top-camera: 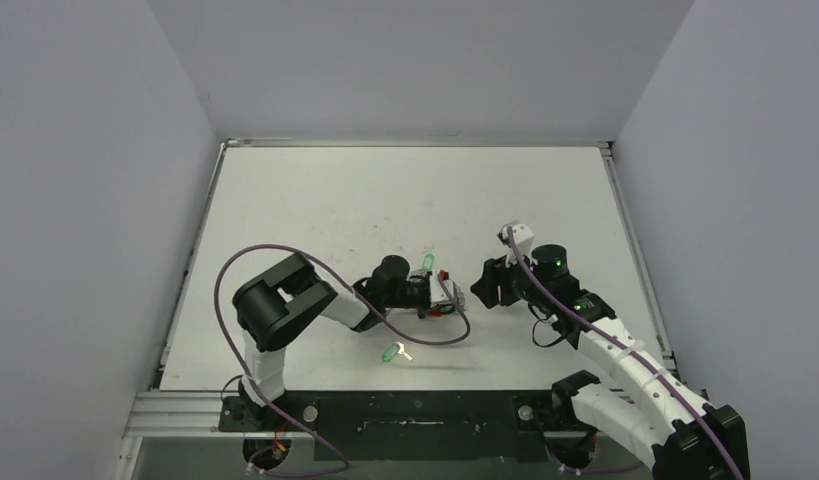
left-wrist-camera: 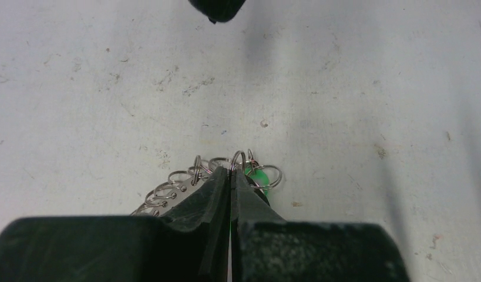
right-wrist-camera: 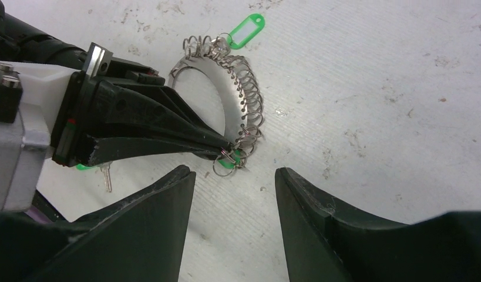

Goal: Put the keys on the keyring

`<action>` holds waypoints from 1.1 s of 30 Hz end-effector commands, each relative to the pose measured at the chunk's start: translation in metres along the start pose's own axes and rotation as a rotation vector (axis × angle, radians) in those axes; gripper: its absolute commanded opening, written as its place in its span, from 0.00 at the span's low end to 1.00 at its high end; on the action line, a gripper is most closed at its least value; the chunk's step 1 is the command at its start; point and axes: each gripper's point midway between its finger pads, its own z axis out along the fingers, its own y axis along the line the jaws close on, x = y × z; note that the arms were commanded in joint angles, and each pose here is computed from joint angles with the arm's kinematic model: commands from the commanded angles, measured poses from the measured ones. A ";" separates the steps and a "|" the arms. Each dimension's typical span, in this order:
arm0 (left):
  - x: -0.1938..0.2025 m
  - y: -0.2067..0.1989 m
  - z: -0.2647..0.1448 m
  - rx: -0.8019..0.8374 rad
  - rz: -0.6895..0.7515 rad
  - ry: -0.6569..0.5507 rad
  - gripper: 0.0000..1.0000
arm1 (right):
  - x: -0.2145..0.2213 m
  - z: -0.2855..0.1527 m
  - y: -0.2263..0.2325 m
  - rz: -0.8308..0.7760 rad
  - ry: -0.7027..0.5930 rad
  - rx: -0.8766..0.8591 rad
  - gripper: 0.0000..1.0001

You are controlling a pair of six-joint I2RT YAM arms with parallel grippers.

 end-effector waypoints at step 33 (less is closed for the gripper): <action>-0.080 -0.001 -0.097 -0.129 0.084 0.037 0.00 | -0.015 0.014 0.103 -0.610 -0.232 -0.415 0.43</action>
